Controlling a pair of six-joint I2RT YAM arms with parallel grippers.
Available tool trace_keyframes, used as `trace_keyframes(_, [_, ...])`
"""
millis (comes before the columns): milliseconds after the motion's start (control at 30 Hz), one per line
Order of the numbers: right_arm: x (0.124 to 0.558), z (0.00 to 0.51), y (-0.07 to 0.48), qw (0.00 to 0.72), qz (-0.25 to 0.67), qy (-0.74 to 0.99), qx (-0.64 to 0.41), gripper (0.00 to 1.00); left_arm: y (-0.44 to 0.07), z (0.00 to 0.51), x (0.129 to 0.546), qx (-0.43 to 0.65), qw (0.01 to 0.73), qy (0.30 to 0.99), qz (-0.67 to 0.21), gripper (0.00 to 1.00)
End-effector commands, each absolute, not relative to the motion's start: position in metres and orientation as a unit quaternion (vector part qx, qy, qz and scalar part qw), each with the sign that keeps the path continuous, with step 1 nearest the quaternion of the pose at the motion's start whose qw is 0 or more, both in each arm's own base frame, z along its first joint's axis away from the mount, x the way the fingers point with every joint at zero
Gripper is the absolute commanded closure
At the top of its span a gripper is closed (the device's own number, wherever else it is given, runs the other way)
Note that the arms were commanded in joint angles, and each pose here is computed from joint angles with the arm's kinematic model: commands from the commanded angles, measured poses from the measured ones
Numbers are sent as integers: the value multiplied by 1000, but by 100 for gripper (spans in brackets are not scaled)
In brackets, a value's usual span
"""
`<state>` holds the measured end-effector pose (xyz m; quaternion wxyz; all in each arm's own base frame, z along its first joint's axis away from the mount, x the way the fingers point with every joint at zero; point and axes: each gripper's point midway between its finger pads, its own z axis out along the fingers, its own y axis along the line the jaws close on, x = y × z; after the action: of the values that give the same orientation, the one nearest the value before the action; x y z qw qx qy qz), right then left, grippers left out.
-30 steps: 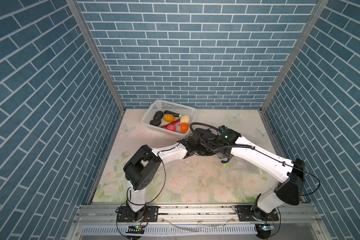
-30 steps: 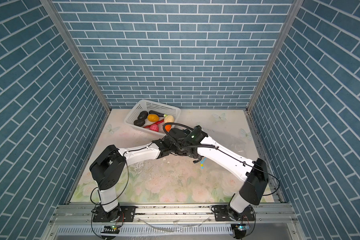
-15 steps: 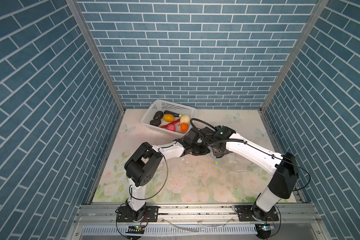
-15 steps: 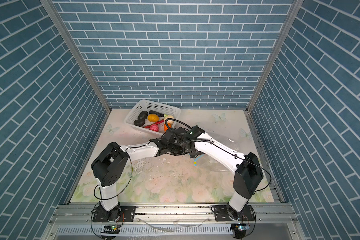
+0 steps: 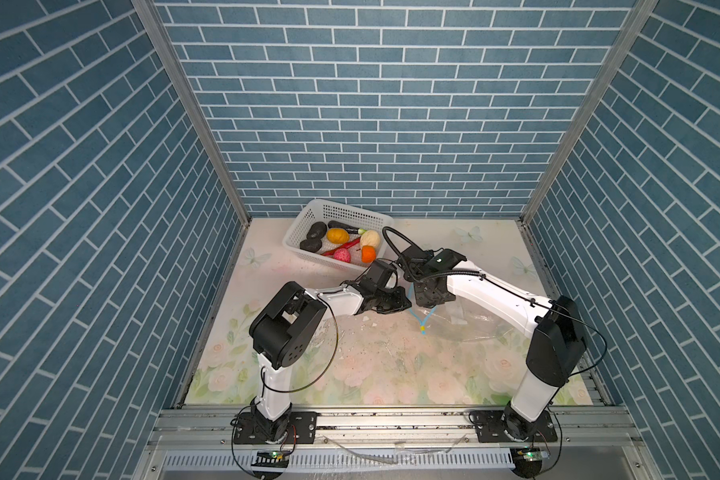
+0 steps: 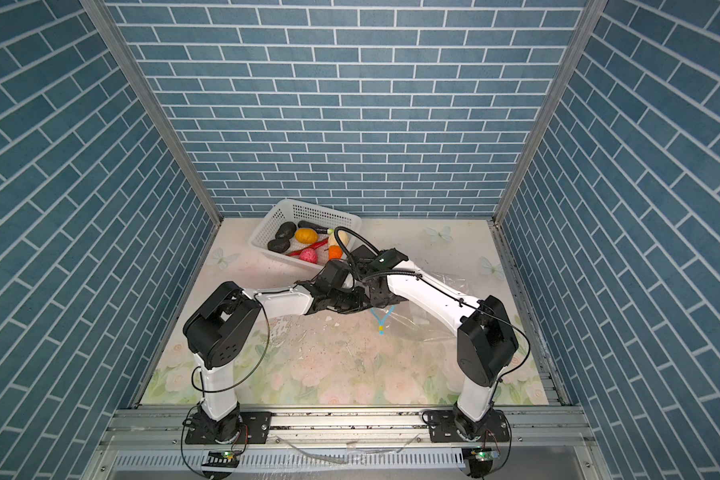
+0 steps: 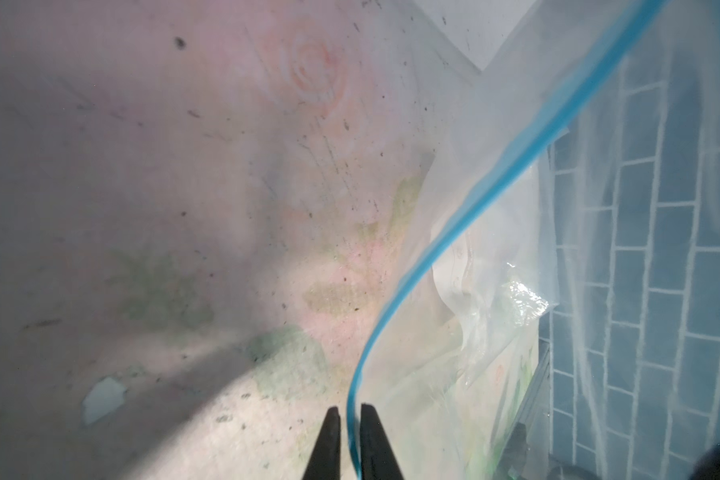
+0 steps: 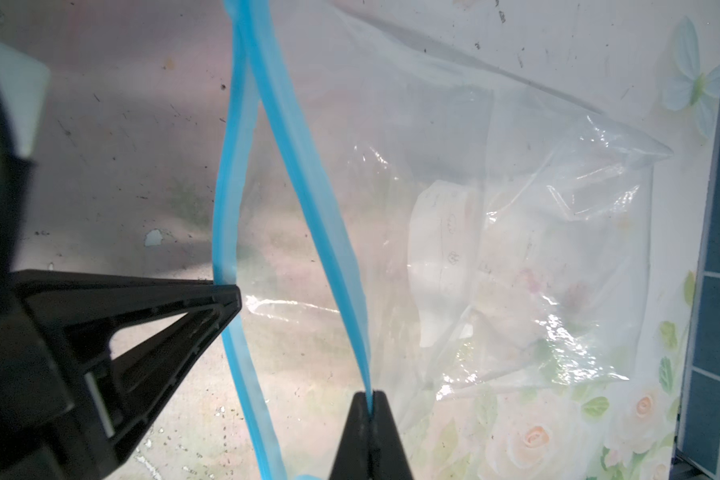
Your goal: Place the food in the zip-top bag and seal the zipper
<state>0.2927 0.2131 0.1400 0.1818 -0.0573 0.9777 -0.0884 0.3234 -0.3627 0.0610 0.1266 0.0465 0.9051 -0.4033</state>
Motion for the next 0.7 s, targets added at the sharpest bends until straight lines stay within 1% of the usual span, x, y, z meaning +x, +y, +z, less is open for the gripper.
trace_keyframes(0, [297,137,217,175,-82,979,-57,100,-353,92,331,49,162,893,-418,74])
trace_keyframes(100, [299,134,220,172,-80,980,-59,100,-345,109,334,47,177,890,-418,59])
trace_keyframes(267, [301,134,226,170,-73,981,-64,100,-332,146,340,61,206,891,-400,46])
trace_keyframes(400, [303,139,226,178,-69,980,-63,100,-293,161,361,42,235,908,-345,37])
trace_keyframes(467, [304,141,226,181,-68,979,-62,100,-271,165,372,28,244,918,-313,28])
trace_keyframes(600, [306,146,227,187,-65,978,-64,100,-238,168,391,5,239,931,-274,25])
trace_keyframes(667, [307,148,228,190,-65,977,-65,100,-224,178,403,-2,254,933,-256,24])
